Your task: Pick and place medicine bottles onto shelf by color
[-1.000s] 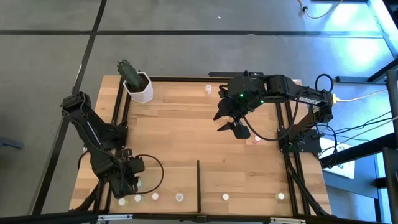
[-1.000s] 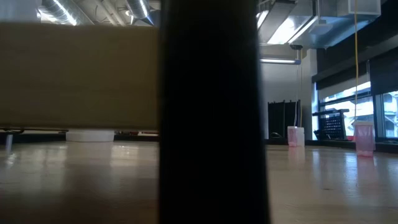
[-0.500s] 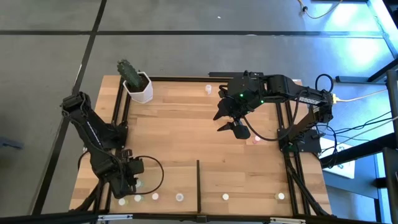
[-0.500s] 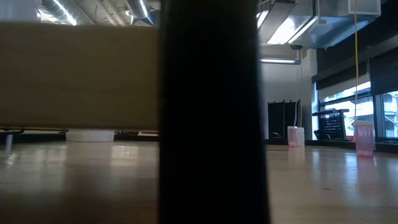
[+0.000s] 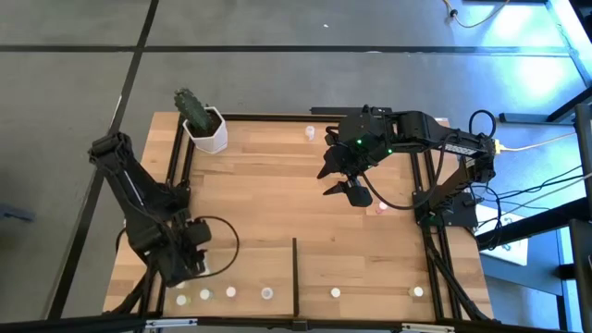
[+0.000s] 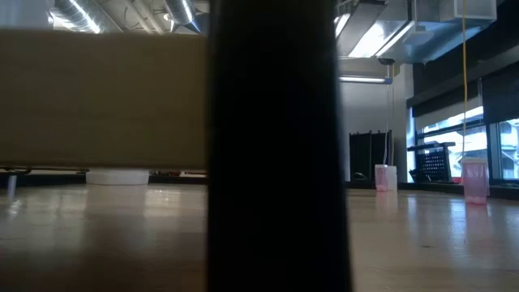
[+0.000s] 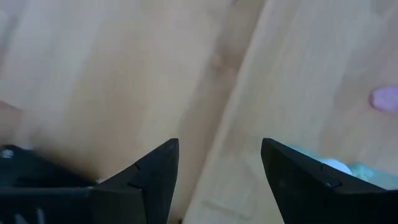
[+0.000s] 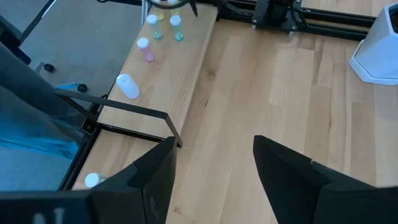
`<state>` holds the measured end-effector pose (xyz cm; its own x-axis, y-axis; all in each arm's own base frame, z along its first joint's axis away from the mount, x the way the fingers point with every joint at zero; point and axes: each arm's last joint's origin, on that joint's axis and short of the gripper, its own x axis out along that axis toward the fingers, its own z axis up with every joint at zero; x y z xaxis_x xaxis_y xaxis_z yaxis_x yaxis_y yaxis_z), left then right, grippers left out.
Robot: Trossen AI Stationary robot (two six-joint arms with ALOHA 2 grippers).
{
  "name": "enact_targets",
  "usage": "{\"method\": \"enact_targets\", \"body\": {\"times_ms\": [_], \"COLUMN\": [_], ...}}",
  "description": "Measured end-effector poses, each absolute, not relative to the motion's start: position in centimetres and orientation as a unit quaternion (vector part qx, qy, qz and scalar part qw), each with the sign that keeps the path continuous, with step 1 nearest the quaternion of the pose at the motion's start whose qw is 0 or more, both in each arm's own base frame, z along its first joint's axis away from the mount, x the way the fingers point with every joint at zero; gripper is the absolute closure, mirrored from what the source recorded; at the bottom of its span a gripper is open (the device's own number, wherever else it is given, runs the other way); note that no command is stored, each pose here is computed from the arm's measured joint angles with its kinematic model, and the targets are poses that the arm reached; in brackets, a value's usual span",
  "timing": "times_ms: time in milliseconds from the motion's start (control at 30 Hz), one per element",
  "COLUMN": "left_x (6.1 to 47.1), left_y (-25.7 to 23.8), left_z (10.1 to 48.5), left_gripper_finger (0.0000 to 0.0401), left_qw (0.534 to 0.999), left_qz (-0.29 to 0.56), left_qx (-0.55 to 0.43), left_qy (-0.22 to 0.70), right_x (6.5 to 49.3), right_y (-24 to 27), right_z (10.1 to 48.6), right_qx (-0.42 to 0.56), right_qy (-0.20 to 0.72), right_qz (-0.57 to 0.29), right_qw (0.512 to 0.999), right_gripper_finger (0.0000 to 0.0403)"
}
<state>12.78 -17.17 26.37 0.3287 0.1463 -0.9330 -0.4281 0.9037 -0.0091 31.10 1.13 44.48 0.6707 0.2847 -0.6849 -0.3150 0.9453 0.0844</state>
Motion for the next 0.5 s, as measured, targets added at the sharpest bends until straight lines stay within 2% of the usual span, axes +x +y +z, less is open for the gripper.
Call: {"method": "enact_targets", "body": {"times_ms": [500], "left_x": [15.0], "left_y": [-15.4], "left_z": [27.6], "left_gripper_finger": [0.0179], "left_qw": [0.838], "left_qz": [0.229], "left_qx": [-0.161], "left_qy": [0.468], "right_x": [31.1], "right_y": [1.1], "right_z": [44.5], "right_qx": [-0.009], "right_qy": [0.370], "right_qz": [0.159], "right_qw": [0.915], "right_gripper_finger": [0.0187]}}
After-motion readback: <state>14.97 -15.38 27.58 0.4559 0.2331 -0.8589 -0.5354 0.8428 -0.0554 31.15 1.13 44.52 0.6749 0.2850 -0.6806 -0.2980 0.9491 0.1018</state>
